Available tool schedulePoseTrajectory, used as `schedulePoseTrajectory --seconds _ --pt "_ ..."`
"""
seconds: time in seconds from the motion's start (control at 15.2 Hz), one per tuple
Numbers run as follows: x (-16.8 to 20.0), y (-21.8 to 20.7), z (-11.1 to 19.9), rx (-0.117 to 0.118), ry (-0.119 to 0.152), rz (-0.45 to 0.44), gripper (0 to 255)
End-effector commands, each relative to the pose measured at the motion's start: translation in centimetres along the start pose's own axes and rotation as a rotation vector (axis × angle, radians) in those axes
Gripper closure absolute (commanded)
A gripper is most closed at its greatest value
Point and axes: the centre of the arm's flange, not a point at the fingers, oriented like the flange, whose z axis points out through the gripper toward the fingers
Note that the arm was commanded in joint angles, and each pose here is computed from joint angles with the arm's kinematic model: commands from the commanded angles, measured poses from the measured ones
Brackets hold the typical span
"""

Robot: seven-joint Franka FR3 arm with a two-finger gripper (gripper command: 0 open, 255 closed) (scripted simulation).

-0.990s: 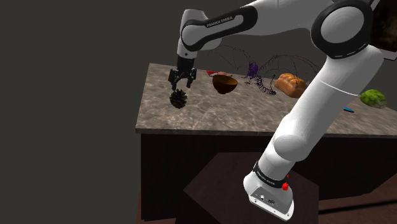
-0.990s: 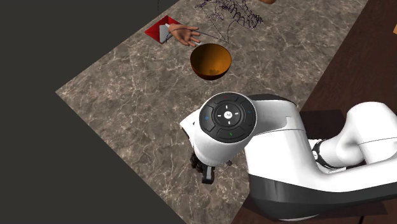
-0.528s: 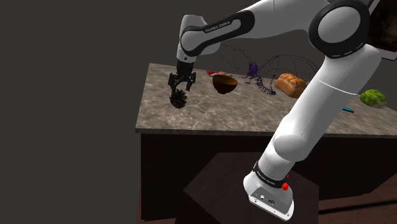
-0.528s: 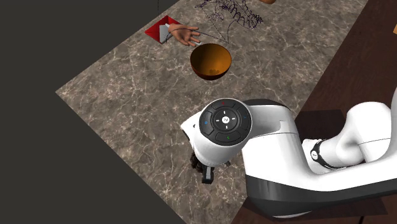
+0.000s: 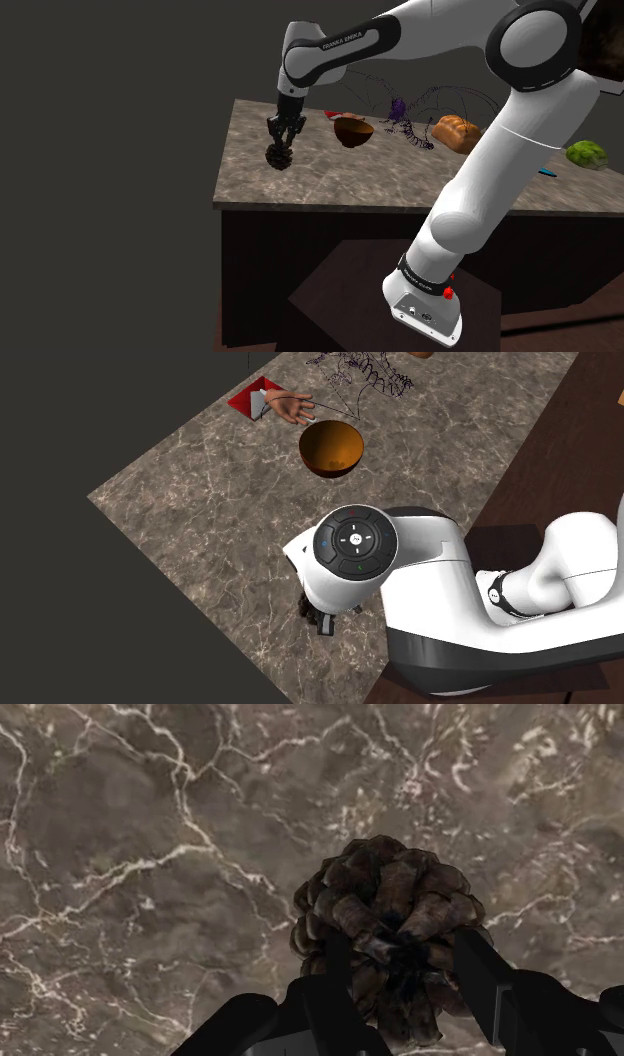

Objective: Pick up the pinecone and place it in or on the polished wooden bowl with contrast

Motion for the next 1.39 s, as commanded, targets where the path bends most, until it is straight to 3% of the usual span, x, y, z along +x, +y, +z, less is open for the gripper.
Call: schedulePoseTrajectory --seconds 0.0,0.26,1.32 --pt "0.0 0.0 0.4 -0.002 -0.009 0.0 255" --pt "-0.1 0.1 0.4 -0.002 -0.009 0.0 255" --pt "0.1 0.0 -8.0 -0.002 -0.009 0.0 255"
